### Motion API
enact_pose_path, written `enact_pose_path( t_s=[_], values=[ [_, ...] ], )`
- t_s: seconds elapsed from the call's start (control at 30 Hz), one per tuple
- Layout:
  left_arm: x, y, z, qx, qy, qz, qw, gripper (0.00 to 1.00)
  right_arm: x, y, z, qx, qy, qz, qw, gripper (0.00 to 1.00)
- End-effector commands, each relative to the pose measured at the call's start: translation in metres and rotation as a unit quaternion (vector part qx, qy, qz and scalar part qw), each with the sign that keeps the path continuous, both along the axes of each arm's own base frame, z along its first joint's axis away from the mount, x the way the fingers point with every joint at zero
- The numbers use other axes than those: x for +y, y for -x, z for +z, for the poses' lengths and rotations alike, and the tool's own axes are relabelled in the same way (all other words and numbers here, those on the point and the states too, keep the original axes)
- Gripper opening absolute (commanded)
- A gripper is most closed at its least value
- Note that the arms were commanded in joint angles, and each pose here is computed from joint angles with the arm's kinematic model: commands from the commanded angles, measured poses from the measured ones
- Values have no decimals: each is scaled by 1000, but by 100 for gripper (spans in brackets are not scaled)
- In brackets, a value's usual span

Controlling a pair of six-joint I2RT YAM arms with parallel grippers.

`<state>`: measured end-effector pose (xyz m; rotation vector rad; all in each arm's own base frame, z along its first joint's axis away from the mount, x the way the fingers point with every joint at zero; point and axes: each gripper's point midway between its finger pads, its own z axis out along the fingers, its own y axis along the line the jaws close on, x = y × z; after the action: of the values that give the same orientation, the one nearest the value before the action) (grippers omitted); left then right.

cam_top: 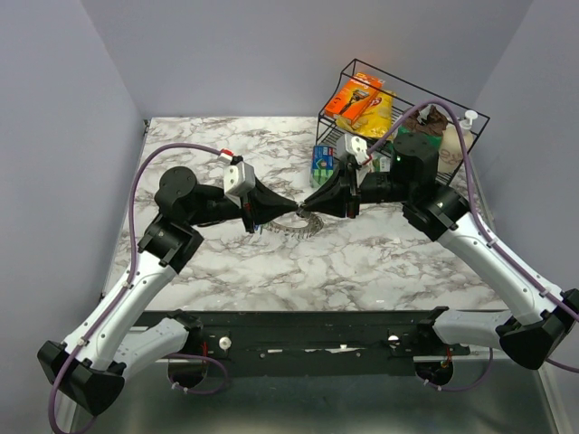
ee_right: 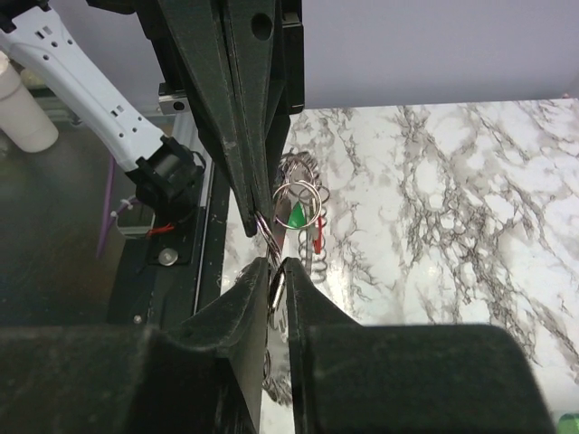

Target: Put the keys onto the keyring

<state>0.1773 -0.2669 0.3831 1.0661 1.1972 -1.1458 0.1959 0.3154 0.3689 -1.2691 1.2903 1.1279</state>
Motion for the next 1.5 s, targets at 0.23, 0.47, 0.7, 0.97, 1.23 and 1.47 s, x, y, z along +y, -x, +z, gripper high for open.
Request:
enact_pose_path(
  t_s=[0.23, 0.47, 0.7, 0.97, 1.23, 1.47],
  values=[
    [4, 19, 36, -68, 41, -25, 997, 0, -10, 0, 0, -12, 4, -12, 1000, 60],
    [2, 27, 33, -67, 37, -56, 995, 0, -16, 9, 27, -42, -24, -9, 999, 70],
    [-3, 39, 33, -57, 41, -115, 991, 0, -18, 18, 40, -53, -41, 6, 998, 69],
    [-4, 46, 37, -48, 46, -148, 987, 0, -21, 28, 54, -65, -57, 20, 996, 59],
    [-5, 42, 42, -47, 54, -134, 988, 0, -16, 44, 60, -48, -68, 81, 993, 57],
    [-6, 40, 41, -45, 52, -132, 989, 0, -9, 45, 53, -21, -63, 113, 991, 52]
  ],
)
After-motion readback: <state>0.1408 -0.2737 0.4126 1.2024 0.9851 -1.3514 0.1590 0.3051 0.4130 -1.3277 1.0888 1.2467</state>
